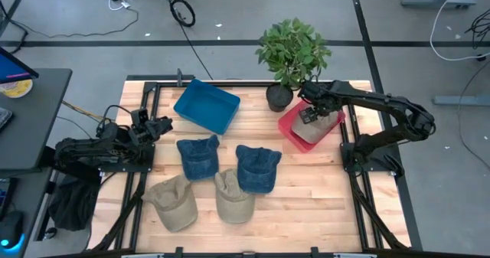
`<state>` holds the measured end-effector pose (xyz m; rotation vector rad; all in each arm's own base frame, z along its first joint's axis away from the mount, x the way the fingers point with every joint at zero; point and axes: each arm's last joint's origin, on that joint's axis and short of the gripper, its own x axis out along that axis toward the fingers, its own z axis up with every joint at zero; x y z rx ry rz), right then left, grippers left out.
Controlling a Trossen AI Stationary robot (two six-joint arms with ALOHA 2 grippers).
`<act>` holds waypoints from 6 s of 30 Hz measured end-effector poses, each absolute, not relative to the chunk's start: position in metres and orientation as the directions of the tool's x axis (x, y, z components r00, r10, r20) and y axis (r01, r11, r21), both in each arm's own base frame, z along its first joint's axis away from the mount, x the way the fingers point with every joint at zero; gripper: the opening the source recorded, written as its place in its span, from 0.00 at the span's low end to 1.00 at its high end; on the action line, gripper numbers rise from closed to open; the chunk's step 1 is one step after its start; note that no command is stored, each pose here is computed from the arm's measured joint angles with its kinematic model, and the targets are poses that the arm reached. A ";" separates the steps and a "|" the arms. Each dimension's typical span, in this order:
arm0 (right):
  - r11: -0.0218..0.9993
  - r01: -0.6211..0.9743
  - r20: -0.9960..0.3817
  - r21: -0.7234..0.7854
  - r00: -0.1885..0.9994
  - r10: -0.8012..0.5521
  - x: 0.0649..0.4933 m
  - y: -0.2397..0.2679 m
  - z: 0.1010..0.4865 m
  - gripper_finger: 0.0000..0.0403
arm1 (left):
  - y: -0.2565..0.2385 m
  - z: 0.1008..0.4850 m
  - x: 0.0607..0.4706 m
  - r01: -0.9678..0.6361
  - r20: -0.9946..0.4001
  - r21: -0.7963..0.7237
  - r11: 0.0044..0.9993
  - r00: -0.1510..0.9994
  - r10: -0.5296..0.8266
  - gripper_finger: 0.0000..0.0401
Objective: Pick & Place hat
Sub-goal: Put the right brown cap into the red bin, then put the left brown cap into the red bin
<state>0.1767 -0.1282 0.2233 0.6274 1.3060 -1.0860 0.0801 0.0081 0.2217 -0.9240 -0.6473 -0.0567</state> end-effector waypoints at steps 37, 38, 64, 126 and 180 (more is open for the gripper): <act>0.389 0.906 -0.952 0.166 0.250 -0.177 0.172 -0.105 0.216 0.62 | 0.010 0.221 0.080 0.279 0.533 -0.746 0.605 0.795 0.291 0.01; 0.379 0.910 -0.947 0.169 0.256 -0.194 0.171 -0.105 0.219 0.62 | 0.010 0.221 0.080 0.279 0.533 -0.746 0.605 0.795 0.291 0.01; 0.349 0.660 -0.500 0.665 0.741 -0.447 0.176 -0.085 0.293 0.62 | 0.009 0.222 0.080 0.292 0.536 -0.738 0.609 0.801 0.266 0.01; 0.424 0.550 -0.375 0.719 0.821 -0.430 0.194 -0.055 0.305 0.62 | 0.003 0.326 0.070 0.363 0.611 -0.527 0.768 0.791 0.046 0.01; 0.486 0.530 -0.335 0.695 0.837 -0.434 0.195 -0.056 0.309 0.62 | -0.154 0.543 0.169 0.652 0.423 -0.373 0.660 0.753 -0.505 0.01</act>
